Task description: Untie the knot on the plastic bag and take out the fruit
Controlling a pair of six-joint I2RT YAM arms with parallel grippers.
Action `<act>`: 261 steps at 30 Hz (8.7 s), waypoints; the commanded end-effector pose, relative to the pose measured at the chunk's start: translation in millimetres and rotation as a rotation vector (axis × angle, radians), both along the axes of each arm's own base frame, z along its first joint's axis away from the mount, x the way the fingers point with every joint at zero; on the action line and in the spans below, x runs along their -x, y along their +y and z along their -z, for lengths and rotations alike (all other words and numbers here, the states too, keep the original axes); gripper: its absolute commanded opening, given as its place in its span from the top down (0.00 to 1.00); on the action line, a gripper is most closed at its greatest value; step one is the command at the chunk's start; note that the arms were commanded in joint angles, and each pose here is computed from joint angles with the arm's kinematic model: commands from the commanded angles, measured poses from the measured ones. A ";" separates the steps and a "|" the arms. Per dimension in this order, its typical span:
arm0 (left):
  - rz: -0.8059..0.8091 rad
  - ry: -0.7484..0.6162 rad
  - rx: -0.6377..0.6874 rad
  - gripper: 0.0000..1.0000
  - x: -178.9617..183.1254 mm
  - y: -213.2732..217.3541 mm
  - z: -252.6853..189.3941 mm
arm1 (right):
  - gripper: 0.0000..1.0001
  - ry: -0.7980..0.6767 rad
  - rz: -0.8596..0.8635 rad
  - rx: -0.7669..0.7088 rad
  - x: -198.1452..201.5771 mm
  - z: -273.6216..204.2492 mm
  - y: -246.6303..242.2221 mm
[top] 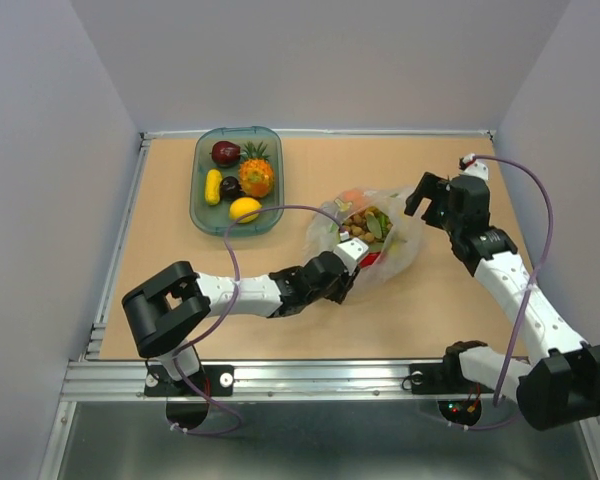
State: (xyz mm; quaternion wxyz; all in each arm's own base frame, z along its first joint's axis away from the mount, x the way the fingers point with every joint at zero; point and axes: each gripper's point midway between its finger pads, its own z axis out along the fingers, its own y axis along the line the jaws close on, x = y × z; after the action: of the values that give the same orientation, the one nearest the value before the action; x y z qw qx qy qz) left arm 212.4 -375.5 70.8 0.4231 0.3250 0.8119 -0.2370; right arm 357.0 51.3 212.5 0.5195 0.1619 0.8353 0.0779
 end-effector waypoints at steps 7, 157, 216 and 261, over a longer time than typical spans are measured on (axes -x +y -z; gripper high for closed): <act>-0.080 -0.049 0.122 0.57 -16.9 -18.9 -41.7 | 0.03 0.164 -0.058 -0.078 32.5 73.4 18.0; -1.052 -0.159 -0.035 0.59 -240.2 325.0 -129.6 | 0.99 0.060 0.031 -0.138 69.5 92.8 0.8; -0.364 -0.189 0.110 0.11 -107.1 -88.6 -71.5 | 0.99 0.004 0.007 -0.134 78.7 91.0 1.9; -0.329 -0.266 0.316 0.97 -111.1 -45.7 -178.7 | 1.00 0.005 0.012 -0.146 78.9 93.8 2.6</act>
State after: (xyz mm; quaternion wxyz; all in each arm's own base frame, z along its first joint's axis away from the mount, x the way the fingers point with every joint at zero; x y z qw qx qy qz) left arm 326.1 -429.6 188.8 0.5681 0.1610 0.7815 -0.2014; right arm 277.1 51.6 118.2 0.4933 0.2083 0.8347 0.1286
